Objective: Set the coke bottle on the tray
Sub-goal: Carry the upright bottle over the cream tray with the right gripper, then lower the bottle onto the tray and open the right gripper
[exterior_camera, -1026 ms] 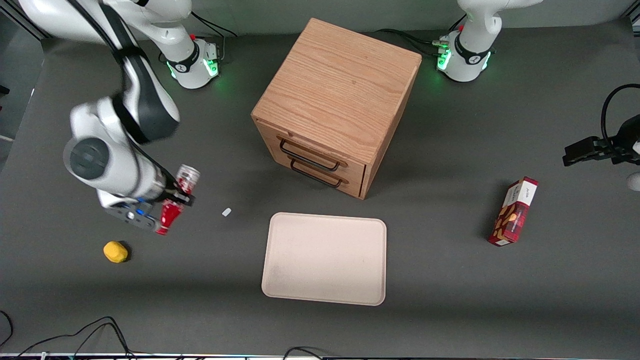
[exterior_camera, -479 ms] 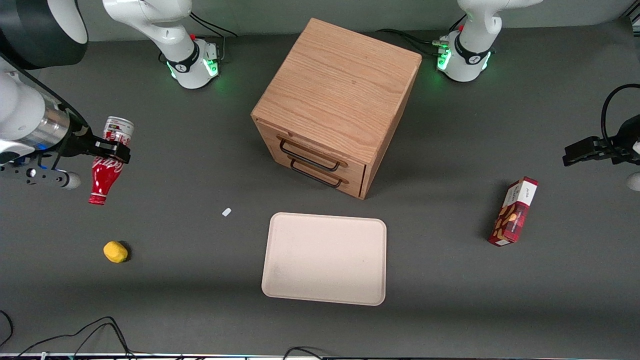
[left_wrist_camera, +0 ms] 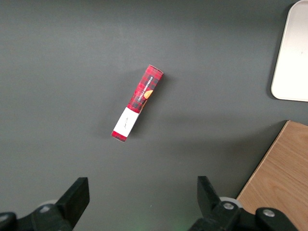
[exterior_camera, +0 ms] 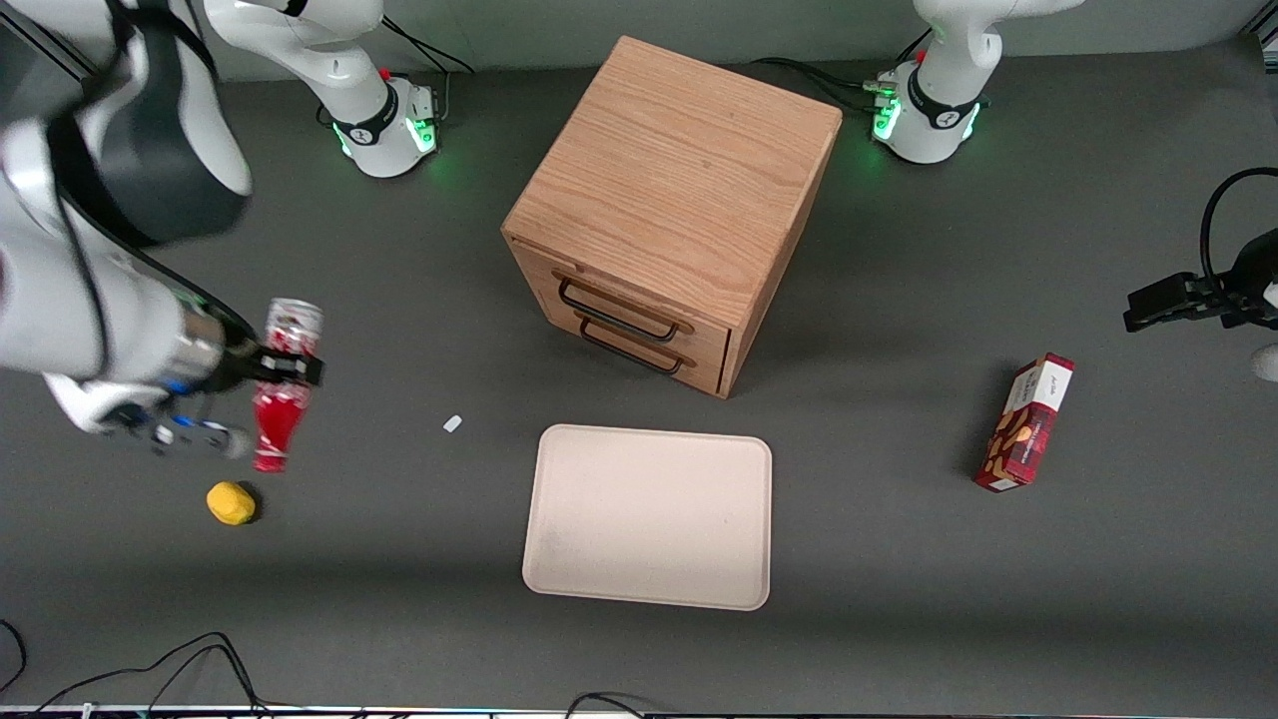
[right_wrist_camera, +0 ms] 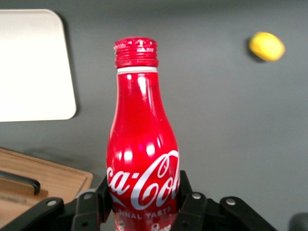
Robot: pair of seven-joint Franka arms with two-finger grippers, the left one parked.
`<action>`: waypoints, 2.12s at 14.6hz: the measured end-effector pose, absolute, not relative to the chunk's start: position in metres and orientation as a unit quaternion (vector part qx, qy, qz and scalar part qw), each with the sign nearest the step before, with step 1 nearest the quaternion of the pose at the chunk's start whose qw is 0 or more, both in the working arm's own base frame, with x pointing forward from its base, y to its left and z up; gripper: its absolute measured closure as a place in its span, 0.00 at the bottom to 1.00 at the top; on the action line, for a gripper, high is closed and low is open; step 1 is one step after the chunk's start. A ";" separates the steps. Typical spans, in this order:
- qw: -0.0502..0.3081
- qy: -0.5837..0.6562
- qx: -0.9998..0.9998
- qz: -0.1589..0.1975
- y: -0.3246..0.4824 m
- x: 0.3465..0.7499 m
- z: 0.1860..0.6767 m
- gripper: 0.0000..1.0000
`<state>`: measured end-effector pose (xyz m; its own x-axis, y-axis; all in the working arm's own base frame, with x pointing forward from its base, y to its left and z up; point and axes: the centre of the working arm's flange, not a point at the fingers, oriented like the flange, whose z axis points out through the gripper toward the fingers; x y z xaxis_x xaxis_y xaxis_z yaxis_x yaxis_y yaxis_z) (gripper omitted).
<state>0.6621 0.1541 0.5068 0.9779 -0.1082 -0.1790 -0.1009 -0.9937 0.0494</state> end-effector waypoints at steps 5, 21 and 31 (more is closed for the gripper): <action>0.007 -0.008 0.998 -0.056 0.260 0.711 0.361 0.45; -0.006 -0.027 1.000 0.016 0.351 0.708 0.186 0.45; -0.009 -0.028 0.999 0.027 0.351 0.713 0.196 0.00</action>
